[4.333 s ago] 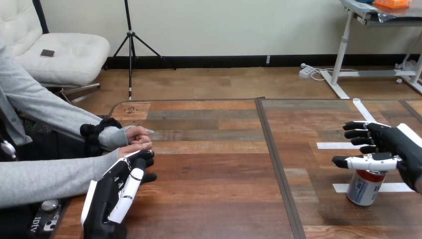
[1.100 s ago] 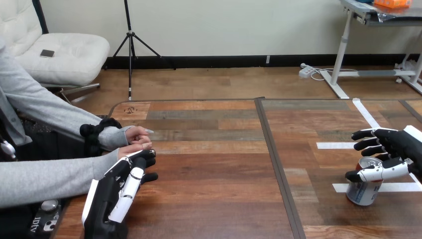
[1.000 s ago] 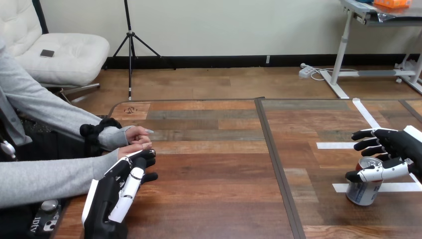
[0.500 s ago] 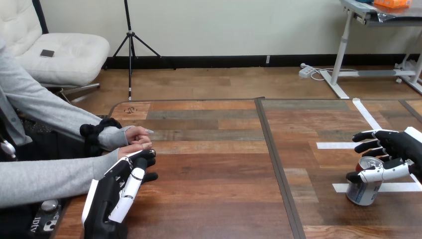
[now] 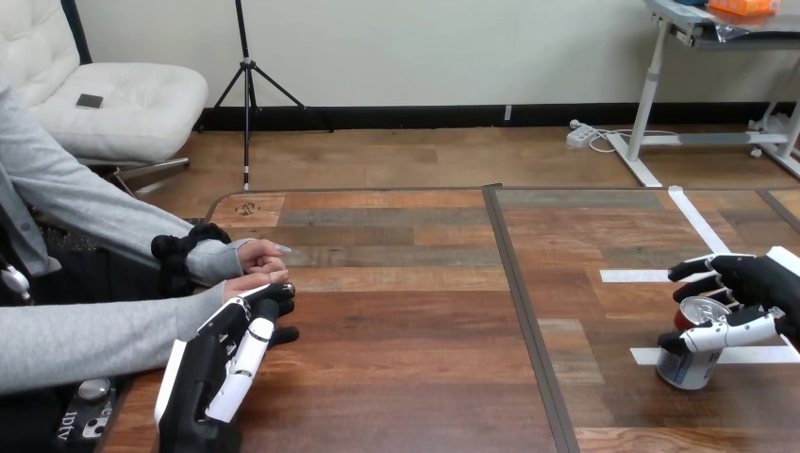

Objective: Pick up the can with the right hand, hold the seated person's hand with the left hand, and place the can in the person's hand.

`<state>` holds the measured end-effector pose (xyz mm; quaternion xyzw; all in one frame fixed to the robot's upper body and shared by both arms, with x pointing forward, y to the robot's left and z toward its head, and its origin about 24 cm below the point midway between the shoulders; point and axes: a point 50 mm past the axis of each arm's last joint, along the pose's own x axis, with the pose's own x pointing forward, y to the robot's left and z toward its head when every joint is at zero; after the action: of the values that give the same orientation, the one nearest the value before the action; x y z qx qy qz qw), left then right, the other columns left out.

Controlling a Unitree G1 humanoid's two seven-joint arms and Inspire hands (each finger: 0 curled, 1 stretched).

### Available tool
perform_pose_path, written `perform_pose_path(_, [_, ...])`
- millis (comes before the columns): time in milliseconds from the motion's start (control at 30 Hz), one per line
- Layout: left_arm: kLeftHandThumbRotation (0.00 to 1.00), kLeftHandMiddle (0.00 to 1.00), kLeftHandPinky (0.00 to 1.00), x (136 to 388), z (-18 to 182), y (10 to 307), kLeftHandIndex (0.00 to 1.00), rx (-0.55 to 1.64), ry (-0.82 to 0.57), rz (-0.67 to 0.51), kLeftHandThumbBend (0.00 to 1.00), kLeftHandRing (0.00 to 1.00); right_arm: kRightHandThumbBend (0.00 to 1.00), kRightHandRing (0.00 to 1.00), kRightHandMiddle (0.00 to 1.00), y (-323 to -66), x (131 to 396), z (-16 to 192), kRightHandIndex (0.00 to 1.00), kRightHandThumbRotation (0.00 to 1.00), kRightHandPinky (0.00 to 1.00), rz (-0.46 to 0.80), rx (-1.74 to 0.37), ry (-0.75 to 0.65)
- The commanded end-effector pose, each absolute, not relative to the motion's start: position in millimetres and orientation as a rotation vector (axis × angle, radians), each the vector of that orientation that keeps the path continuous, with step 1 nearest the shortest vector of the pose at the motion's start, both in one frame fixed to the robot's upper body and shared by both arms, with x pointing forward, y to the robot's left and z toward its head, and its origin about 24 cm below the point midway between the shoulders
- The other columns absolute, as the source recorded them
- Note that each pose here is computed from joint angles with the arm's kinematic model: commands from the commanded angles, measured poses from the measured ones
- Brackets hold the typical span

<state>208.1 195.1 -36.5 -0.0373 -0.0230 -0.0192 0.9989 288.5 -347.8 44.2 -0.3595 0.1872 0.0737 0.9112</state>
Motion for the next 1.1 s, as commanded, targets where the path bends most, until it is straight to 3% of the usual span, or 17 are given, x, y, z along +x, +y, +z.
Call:
perform_pose_path(0, [0.63, 0.79, 0.70, 228.0, -15.6, 196.9, 0.67, -0.058, -0.150, -0.052, 0.40, 0.81, 1.00, 0.71, 0.72, -351.2, 298.1, 68.3, 0.75, 0.00, 0.69, 0.138, -0.799, 0.320])
perform_pose_path(1067, [0.64, 0.78, 0.69, 227.7, -15.2, 198.1, 0.65, -0.045, -0.152, -0.049, 0.41, 0.80, 1.00, 0.68, 0.70, -352.3, 296.9, 63.9, 0.73, 0.00, 0.68, 0.136, -0.777, 0.355])
